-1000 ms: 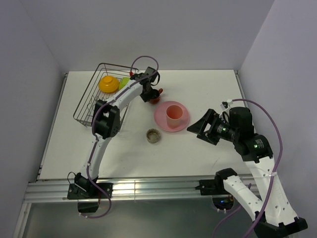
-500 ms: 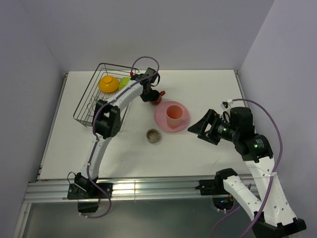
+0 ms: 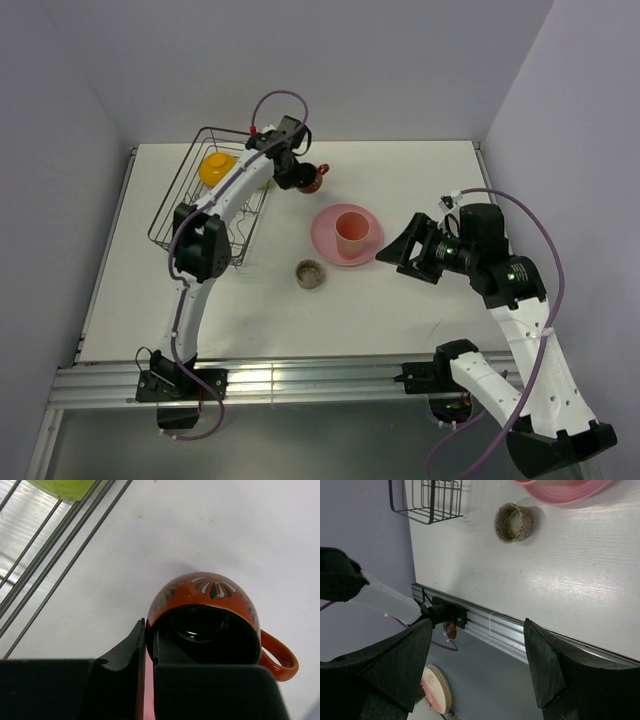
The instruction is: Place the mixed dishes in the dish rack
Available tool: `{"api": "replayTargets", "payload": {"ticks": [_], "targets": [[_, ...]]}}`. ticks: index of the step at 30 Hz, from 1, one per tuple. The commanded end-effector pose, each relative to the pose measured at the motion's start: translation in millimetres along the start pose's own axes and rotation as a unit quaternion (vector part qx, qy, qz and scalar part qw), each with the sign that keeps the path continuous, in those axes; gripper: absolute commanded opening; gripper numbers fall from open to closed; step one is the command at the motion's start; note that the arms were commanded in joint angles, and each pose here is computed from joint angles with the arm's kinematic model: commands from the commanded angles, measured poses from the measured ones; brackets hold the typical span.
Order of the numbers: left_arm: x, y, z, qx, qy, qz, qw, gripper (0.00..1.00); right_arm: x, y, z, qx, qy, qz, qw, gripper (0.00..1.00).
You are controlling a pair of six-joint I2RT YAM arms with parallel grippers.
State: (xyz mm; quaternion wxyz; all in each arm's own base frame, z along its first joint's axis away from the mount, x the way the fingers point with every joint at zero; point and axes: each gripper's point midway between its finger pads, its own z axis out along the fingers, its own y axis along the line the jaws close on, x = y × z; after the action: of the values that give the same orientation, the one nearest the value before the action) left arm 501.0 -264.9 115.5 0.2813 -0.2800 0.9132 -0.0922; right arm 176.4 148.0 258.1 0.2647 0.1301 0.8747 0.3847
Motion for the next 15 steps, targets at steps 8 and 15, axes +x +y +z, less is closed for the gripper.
{"api": "replayTargets", "payload": {"ticks": [8,15], "targets": [[-14.4,-21.1,-195.1,0.193,0.074,-0.025,0.978,0.00,-39.1,31.1,-16.7,-0.014,-0.048,-0.108,0.993,0.80],[49.4,-2.3,-268.7,0.292,0.220,-0.015,0.931,0.00,-43.1,54.3,-16.7,-0.057,-0.052,-0.146,0.986,0.77]]}}
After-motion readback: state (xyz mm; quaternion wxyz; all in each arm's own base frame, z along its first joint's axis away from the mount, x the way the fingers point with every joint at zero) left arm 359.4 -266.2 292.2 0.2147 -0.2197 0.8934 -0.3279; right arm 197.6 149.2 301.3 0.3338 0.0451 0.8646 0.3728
